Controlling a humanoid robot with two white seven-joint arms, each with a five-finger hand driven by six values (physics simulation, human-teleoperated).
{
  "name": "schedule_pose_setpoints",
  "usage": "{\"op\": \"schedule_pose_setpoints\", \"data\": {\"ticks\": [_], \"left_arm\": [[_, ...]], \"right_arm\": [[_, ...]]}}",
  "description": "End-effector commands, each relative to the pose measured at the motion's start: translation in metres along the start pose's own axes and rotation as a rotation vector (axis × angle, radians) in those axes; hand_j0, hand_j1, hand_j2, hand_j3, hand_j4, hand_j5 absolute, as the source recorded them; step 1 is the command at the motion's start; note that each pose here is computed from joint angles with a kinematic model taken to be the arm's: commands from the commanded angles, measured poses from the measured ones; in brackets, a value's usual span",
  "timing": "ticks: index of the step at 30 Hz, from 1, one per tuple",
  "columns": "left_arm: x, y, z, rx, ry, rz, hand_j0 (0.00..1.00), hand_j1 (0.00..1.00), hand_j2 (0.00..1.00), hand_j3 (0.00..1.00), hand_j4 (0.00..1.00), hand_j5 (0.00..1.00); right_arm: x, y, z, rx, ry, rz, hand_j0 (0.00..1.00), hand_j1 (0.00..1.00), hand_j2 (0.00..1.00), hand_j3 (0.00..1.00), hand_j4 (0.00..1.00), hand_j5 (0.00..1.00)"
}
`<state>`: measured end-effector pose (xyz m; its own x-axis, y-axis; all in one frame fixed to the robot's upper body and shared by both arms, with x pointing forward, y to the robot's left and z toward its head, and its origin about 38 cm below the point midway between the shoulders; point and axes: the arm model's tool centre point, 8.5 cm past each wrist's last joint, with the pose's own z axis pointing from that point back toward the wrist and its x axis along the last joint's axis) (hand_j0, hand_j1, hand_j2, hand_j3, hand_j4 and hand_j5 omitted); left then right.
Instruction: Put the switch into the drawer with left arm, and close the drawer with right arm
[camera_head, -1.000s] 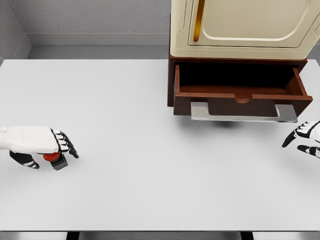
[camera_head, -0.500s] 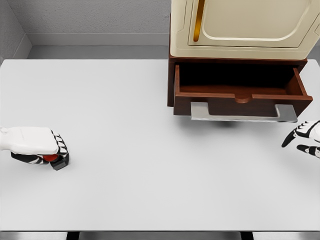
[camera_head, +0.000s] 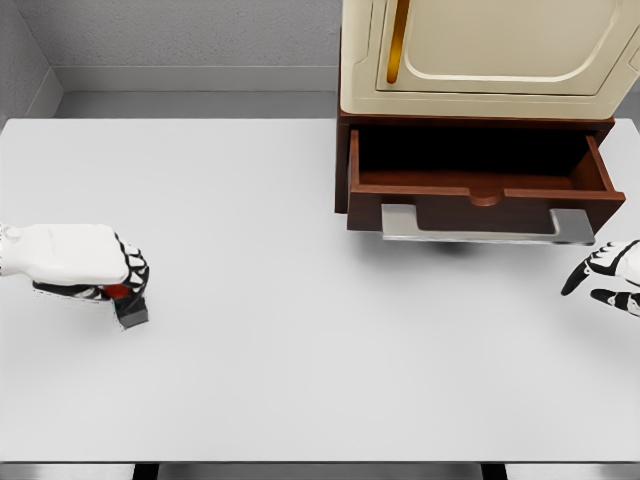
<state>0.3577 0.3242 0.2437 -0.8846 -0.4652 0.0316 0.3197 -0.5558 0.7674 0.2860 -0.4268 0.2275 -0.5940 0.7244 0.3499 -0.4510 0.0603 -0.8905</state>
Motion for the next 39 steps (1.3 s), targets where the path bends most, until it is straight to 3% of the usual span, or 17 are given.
{"op": "schedule_pose_setpoints", "data": {"ticks": [1,3,9,14,18,34,39], "left_arm": [[0.006,0.011,-0.016,0.041,-0.042,-0.011,0.38,0.38,0.38,0.38,0.38,0.38],[0.007,0.034,-0.021,0.088,-0.056,-0.052,0.38,0.38,0.38,0.38,0.38,0.38],[0.009,0.063,-0.025,0.158,-0.075,-0.098,0.38,0.38,0.38,0.38,0.38,0.38],[0.012,0.100,-0.018,0.253,-0.117,-0.103,0.38,0.38,0.38,0.38,0.38,0.38],[0.021,0.122,-0.029,0.320,-0.189,-0.100,0.38,0.38,0.38,0.38,0.38,0.38],[0.039,0.213,-0.070,0.510,-0.323,-0.173,0.39,0.39,0.39,0.39,0.39,0.39],[0.048,0.231,-0.079,0.537,-0.358,-0.189,0.39,0.39,0.39,0.39,0.39,0.39]], "right_arm": [[0.000,0.000,0.000,-0.002,-0.002,-0.007,0.53,0.53,0.53,0.53,0.53,0.53],[0.000,0.001,-0.001,0.000,-0.005,-0.008,0.53,0.53,0.53,0.53,0.53,0.53],[0.000,0.000,-0.002,-0.002,-0.005,-0.006,0.52,0.52,0.52,0.52,0.52,0.52],[0.001,0.000,-0.002,-0.001,-0.007,-0.007,0.52,0.52,0.52,0.52,0.52,0.52],[0.001,0.002,-0.004,0.004,-0.011,-0.011,0.52,0.52,0.52,0.52,0.52,0.52],[0.002,0.003,-0.010,0.010,-0.026,-0.011,0.52,0.52,0.52,0.52,0.52,0.52],[0.005,0.002,-0.018,0.022,-0.049,-0.006,0.52,0.52,0.52,0.52,0.52,0.52]]}}
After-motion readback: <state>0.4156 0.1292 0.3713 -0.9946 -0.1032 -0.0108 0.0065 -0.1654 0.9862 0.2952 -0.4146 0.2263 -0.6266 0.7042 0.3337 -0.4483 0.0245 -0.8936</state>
